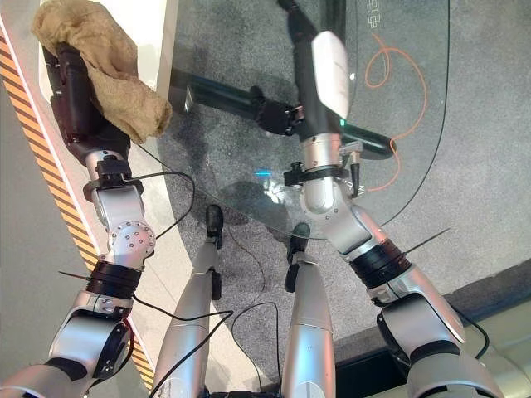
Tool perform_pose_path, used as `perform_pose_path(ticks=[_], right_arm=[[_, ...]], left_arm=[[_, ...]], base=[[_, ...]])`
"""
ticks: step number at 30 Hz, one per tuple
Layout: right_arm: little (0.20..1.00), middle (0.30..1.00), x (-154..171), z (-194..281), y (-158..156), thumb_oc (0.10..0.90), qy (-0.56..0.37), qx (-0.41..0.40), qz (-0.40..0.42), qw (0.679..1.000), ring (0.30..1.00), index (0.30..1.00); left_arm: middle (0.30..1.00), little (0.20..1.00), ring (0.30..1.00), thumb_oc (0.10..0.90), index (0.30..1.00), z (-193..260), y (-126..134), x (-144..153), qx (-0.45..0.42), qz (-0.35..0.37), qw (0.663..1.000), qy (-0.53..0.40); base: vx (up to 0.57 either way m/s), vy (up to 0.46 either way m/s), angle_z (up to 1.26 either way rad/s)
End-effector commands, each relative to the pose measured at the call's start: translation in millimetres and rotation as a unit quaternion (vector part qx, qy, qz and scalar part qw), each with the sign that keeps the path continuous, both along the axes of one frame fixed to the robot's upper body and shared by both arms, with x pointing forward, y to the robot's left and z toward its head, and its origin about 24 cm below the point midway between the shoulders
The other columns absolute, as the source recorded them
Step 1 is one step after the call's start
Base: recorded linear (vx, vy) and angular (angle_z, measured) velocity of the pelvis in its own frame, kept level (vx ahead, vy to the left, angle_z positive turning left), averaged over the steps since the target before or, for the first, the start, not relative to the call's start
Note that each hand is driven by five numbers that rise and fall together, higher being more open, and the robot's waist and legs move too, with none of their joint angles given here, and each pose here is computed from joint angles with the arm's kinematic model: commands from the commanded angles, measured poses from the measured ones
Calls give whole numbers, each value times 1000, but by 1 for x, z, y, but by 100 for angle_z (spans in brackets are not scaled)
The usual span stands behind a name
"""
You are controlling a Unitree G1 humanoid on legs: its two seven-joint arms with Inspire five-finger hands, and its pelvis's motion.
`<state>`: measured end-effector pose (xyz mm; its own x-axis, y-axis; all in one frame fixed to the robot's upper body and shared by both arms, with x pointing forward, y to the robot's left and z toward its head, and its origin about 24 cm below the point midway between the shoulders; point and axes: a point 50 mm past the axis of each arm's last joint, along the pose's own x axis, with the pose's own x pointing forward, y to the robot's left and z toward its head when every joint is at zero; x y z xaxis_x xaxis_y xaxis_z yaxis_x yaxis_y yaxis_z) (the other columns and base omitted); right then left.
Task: Wipe the table with a cloth and put it in the basket.
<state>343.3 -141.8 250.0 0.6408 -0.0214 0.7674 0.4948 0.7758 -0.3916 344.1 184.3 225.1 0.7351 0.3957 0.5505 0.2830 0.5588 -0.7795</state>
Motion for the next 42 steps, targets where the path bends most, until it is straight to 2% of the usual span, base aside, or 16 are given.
perform_pose_path(ticks=[1, 7, 12, 16, 17, 24, 29, 33, 42], right_arm=[[900, 900, -11, 39, -14, 800, -130, 74, -27, 988, 900, 900], [900, 900, 9, 14, -71, 800, -79, 165, -147, 972, 900, 900], [900, 900, 18, -25, -121, 800, -7, 230, -236, 944, 900, 900], [900, 900, 15, -54, -152, 800, 37, 276, -273, 921, 900, 900], [900, 900, 11, -70, -167, 800, 59, 296, -294, 907, 900, 900], [900, 900, -10, -116, -208, 800, 141, 303, -381, 862, 900, 900], [900, 900, -19, -135, -219, 800, 194, 287, -411, 843, 900, 900], [900, 900, -34, -158, -232, 800, 255, 290, -428, 817, 900, 900], [900, 900, -42, -179, -232, 800, 327, 251, -440, 798, 900, 900]], left_arm=[[300, 200, 300, 100, 300, 87, 18, -32, 46, 101, 974, -200], [300, 200, 300, 100, 300, 100, 33, -30, 72, 186, 963, -178], [300, 200, 300, 100, 300, 120, 51, -26, 90, 253, 952, -145], [300, 200, 300, 100, 300, 135, 59, -25, 95, 288, 945, -127], [300, 200, 300, 100, 300, 144, 63, -24, 102, 310, 938, -114], [300, 200, 300, 100, 300, 163, 77, -20, 124, 381, 914, -67], [300, 200, 300, 100, 300, 165, 81, -16, 139, 411, 900, -39], [300, 200, 300, 100, 300, 164, 88, -10, 169, 450, 877, 12], [300, 200, 300, 100, 300, 158, 101, -4, 198, 499, 840, 82]], base=[[0, 0, 0], [0, 40, -7], [0, 55, -4], [8, 29, -5], [19, 12, -5], [12, 4, -6], [0, 0, 0], [13, 17, 0], [3, 7, 0]])
